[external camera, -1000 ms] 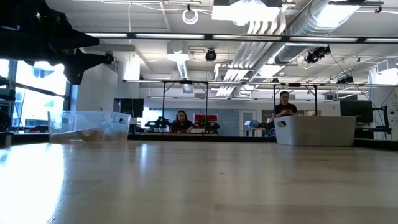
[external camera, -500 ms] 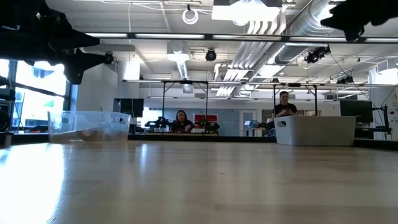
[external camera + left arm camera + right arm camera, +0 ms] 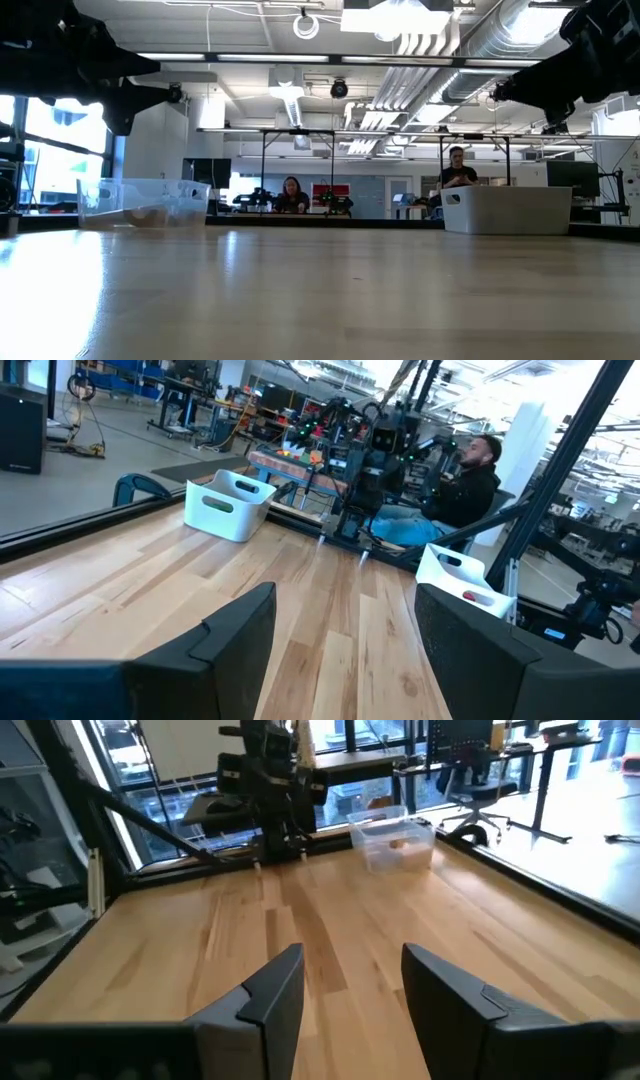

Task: Sort & place blocks by color
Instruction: Return to Home Position

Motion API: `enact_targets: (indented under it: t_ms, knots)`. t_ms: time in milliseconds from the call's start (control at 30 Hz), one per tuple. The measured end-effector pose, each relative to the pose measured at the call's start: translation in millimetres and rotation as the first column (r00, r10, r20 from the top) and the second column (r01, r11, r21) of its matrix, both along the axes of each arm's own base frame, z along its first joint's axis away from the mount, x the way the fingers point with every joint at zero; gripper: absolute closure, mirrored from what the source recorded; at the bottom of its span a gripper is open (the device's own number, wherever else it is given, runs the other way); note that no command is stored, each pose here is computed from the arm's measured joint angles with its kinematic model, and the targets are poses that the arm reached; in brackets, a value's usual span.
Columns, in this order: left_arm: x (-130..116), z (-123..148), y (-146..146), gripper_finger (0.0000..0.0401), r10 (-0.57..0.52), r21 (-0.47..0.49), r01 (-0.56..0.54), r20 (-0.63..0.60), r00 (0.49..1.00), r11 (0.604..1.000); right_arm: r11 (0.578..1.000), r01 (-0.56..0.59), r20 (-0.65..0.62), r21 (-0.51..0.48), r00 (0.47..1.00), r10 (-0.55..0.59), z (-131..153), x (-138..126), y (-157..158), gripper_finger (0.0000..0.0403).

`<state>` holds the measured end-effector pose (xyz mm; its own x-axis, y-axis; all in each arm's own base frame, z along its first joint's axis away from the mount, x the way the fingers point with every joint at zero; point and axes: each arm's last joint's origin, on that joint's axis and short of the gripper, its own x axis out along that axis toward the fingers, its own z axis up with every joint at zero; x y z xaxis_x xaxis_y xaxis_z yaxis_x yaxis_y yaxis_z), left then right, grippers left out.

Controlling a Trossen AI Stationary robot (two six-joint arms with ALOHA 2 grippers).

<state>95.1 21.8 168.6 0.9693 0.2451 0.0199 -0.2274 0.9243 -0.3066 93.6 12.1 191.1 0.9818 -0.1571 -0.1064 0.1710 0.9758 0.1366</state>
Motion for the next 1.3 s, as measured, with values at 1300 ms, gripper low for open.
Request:
enact_targets:
  t_ms: [1300]
  knots:
    - [0.0,0.2,0.0,0.0174,0.0,0.0,0.0,0.001,1.0,1.0,0.996,0.07,0.061,0.051,0.995,-0.073,-28.8,9.6,-21.7,0.0247]
